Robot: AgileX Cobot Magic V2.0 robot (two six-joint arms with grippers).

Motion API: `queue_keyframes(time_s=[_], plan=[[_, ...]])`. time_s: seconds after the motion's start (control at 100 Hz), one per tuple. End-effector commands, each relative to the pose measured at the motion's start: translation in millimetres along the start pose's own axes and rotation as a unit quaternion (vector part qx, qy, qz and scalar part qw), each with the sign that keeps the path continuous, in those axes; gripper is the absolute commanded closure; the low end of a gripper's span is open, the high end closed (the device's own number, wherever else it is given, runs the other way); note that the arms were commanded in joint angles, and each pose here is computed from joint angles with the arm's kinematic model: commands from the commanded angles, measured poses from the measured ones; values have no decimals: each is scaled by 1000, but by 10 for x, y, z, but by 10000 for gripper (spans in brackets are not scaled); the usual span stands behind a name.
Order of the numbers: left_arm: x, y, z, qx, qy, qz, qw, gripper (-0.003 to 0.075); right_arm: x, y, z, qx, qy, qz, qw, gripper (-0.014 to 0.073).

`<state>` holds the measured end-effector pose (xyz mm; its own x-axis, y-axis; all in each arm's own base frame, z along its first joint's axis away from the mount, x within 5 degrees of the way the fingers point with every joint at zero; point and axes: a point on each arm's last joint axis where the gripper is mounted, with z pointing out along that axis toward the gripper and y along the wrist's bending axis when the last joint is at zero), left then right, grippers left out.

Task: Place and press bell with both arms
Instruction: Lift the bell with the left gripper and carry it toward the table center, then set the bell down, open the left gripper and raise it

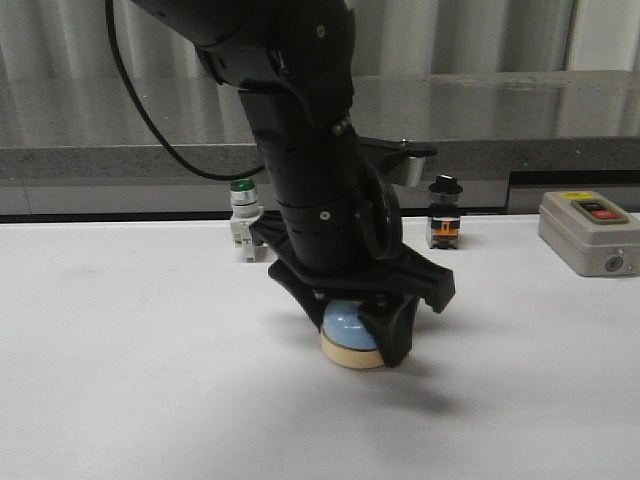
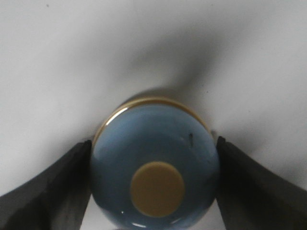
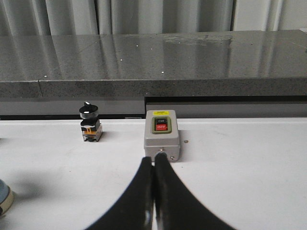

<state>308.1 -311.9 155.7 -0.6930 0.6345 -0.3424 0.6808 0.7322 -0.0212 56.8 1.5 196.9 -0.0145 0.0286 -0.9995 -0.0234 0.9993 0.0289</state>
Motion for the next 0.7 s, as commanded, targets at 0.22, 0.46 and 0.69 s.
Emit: queue_keyframes(time_s=[0.22,0.46,0.69], plan=[[-146,-53,-268,7,-50,-1,999,321,-136,-2,-27,3,-59,-5,998,655],[-151,-54,-303,8,-53,-2,999,26,-136,-2,-27,3,-59,-5,998,655],[-185,-57,-514,9,-75,-1,997,51,-136,-2,-27,3,-59,-5,998,655]])
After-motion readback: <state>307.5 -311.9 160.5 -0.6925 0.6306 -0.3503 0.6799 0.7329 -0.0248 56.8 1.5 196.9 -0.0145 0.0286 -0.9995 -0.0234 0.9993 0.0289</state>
